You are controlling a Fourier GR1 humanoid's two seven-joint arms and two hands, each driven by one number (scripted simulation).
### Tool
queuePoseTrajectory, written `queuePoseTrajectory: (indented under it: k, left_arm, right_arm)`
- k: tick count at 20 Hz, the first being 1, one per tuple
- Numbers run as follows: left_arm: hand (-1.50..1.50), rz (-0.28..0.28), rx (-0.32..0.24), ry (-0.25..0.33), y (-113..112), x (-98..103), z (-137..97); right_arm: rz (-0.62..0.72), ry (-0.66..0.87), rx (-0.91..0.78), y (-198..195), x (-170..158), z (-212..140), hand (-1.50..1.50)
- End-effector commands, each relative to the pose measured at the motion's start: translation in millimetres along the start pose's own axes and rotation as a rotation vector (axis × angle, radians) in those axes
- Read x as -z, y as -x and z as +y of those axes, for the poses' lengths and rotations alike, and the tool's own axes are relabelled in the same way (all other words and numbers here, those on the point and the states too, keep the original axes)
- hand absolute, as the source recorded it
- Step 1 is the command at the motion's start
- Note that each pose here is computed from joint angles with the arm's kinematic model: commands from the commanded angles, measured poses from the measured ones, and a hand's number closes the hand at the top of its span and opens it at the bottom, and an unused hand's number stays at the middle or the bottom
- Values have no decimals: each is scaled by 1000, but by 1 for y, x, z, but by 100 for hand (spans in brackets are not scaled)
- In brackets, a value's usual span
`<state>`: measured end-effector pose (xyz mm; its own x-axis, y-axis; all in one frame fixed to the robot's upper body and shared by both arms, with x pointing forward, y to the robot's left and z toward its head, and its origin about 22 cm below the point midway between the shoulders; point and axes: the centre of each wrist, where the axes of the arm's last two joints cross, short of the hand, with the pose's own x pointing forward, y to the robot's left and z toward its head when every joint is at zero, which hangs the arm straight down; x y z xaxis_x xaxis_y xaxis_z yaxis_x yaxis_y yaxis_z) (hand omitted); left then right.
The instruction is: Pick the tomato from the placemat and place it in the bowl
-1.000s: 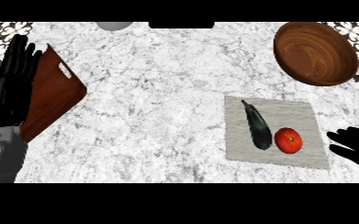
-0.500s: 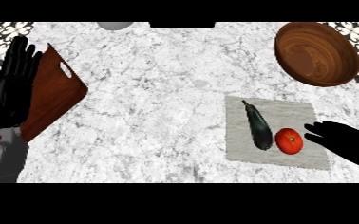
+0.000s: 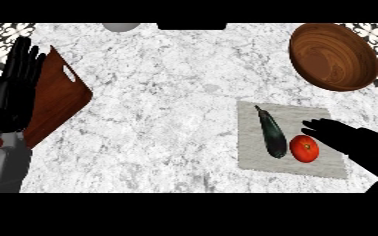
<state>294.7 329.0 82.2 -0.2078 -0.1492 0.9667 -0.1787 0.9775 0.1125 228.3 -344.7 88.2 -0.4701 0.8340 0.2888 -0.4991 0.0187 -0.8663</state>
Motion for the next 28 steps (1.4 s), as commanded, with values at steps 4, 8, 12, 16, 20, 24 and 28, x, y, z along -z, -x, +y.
queuePoseTrajectory:
  k: [4,8,12,16,20,24,28]
  left_arm:
    - [0,-10,-5,-17,-9,20,5]
    - [0,-10,-19,-14,10,-20,-22]
    - [0,-5,4,4,-9,22,0]
    - [0,7,3,1,2,-11,1]
    - [0,-8,-11,-18,-9,9,5]
    - [0,10,1,-3,-1,-4,-3]
    - [0,6,-10,6,-2,5,-17]
  right_arm:
    - [-65,9,13,10,3,11,-150]
    - [-87,7,11,15,26,16,-150]
    - [-45,-18,-30,20,30,28,-150]
    - [-47,-31,-24,15,37,27,-150]
    - [-38,-14,-32,28,37,49,-150]
    - [-9,-51,-18,14,49,54,-150]
    - [30,-53,-17,10,63,58,-150]
